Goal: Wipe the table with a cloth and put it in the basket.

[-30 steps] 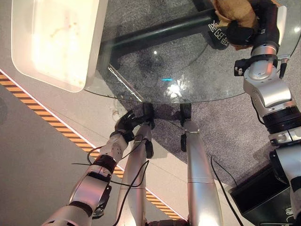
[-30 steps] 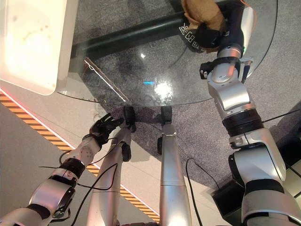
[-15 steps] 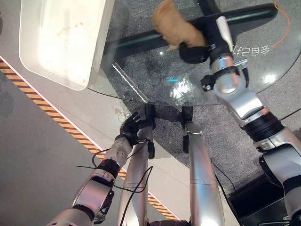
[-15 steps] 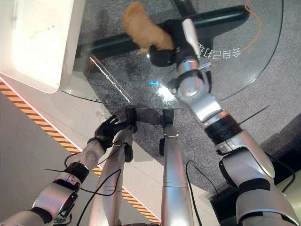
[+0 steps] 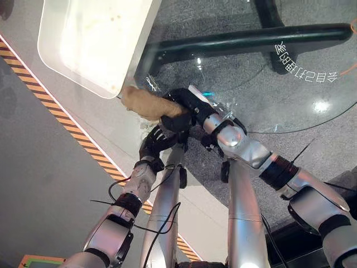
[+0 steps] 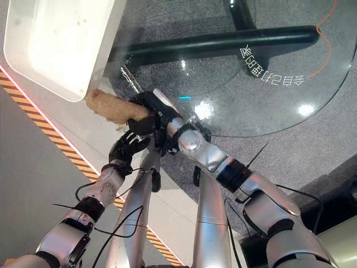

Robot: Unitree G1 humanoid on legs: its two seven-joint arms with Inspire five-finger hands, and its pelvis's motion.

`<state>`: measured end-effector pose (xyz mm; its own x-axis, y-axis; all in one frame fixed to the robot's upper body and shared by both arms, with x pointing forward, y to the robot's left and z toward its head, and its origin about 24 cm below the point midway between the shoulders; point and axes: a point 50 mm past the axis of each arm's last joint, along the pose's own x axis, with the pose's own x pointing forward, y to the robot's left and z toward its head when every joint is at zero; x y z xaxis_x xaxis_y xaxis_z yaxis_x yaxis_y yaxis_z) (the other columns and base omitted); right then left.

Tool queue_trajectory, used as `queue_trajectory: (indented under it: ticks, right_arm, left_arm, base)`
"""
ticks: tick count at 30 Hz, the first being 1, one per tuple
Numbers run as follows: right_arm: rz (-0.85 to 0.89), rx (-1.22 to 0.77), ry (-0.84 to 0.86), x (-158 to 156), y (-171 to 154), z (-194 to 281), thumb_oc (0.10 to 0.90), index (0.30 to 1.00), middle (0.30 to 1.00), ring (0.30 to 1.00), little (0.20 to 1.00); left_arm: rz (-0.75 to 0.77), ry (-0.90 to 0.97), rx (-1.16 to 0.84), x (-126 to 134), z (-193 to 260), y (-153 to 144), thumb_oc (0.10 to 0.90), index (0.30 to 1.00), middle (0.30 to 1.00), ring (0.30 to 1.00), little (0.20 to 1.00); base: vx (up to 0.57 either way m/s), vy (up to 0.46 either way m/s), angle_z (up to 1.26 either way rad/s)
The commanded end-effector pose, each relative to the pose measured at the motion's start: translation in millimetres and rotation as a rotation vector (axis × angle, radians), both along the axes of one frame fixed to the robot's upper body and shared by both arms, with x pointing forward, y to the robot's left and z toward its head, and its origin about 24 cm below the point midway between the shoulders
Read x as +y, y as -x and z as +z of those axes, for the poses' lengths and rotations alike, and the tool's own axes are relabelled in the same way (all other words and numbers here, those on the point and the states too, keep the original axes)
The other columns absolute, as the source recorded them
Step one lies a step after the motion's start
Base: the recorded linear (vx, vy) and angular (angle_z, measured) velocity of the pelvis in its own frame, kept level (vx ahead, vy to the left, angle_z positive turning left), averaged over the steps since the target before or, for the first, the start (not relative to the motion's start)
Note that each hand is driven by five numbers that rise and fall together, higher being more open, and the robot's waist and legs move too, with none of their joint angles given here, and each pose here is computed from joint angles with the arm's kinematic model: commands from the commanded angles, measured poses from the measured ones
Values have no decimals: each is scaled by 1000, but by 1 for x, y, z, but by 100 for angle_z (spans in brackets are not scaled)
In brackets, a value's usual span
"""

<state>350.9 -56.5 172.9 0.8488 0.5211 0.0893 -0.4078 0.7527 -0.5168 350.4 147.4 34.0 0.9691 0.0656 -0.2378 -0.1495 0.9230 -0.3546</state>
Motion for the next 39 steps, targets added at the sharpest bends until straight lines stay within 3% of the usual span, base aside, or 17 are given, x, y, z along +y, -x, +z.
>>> queue_trajectory:
  ticks: [1, 12, 23, 30, 39]
  right_arm:
    - [-166, 37, -51, -35, -8, -18, 100, 300, 300, 300, 200]
    - [-291, -102, -302, -58, 0, 5, 100, 300, 300, 300, 200]
    - [72, -110, -524, -50, 33, 25, 100, 300, 300, 300, 200]
    - [108, -198, -621, -59, 44, 35, 100, 300, 300, 300, 200]
    - [90, -234, -613, -72, 49, 36, 100, 300, 300, 300, 200]
  left_arm:
    - [48, -43, -16, 14, -11, 14, 800, 900, 900, 900, 900]
    - [42, -1, -77, 2, 5, 14, 800, 900, 900, 900, 900]
    - [-2, 1, -66, -2, 2, 24, 800, 900, 900, 900, 900]
    - [-4, -6, -18, 2, -13, 33, 800, 900, 900, 900, 900]
    - [-27, 25, 47, 6, -32, 46, 800, 900, 900, 900, 900]
  base:
    - [-13, -37, 3]
    - [-2, -6, 0]
    - [0, 0, 0]
    - [-4, -20, -1]
    - [-5, 3, -6]
